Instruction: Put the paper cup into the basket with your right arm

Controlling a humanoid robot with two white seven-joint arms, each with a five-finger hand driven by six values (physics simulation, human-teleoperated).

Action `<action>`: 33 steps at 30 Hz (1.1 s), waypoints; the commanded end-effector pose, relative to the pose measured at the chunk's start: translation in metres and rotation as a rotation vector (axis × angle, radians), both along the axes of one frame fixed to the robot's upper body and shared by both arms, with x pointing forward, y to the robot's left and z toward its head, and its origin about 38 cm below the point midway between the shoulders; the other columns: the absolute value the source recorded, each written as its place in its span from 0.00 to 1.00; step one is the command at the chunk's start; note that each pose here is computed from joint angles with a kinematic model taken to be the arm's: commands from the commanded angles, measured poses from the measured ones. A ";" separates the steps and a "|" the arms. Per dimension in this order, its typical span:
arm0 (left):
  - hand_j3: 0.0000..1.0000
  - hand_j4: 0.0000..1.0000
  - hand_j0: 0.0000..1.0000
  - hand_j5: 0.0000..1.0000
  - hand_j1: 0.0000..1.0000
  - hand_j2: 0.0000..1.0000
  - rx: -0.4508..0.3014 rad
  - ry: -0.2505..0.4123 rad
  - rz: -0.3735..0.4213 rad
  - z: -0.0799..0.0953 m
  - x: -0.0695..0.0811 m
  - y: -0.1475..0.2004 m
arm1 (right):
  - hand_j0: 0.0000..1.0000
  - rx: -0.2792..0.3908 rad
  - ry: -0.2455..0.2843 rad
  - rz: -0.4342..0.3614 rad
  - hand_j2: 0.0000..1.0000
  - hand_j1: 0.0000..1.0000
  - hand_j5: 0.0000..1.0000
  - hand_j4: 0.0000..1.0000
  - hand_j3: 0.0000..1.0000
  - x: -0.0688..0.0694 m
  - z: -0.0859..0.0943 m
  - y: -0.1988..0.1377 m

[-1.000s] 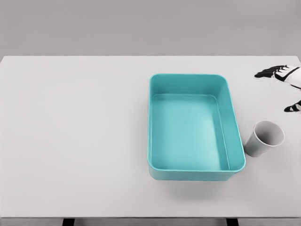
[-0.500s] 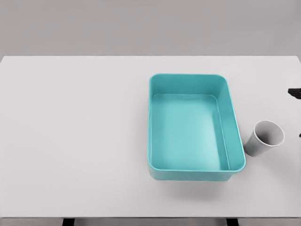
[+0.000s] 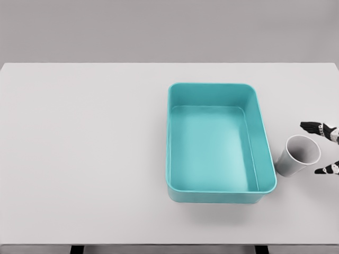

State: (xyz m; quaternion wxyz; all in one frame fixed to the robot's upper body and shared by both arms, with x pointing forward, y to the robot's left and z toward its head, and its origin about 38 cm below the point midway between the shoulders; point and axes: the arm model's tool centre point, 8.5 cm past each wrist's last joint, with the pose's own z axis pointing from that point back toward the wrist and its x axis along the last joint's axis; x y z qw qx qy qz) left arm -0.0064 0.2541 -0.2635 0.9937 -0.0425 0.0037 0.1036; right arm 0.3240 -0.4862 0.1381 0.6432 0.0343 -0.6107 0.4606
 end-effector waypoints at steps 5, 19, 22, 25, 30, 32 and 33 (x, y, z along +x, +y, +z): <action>1.00 1.00 1.00 1.00 1.00 1.00 0.000 0.000 0.000 0.000 0.000 0.000 | 1.00 0.028 0.019 0.000 1.00 1.00 1.00 1.00 1.00 -0.001 -0.011 0.007; 1.00 1.00 1.00 1.00 1.00 1.00 0.000 0.000 0.000 0.000 0.000 0.000 | 1.00 0.065 0.012 0.011 1.00 1.00 1.00 1.00 1.00 0.003 -0.017 0.020; 1.00 1.00 1.00 1.00 1.00 1.00 0.000 0.000 0.000 0.000 0.000 0.000 | 1.00 0.066 0.013 0.016 1.00 1.00 1.00 1.00 1.00 0.003 -0.017 0.022; 1.00 1.00 1.00 1.00 1.00 1.00 0.000 0.000 0.000 0.000 0.000 0.000 | 1.00 0.067 0.014 0.017 1.00 1.00 1.00 1.00 1.00 0.003 -0.018 0.023; 1.00 1.00 1.00 1.00 1.00 1.00 0.000 0.000 0.000 0.000 0.000 0.000 | 1.00 0.071 0.009 0.032 1.00 1.00 1.00 1.00 1.00 0.003 -0.016 0.027; 1.00 1.00 1.00 1.00 1.00 1.00 0.000 0.000 0.000 0.000 0.000 0.000 | 1.00 0.071 0.009 0.033 1.00 1.00 1.00 1.00 1.00 0.003 -0.016 0.028; 1.00 1.00 1.00 1.00 1.00 1.00 0.000 0.000 0.000 0.000 0.000 0.000 | 1.00 0.072 0.008 0.035 1.00 1.00 1.00 1.00 1.00 0.003 -0.016 0.028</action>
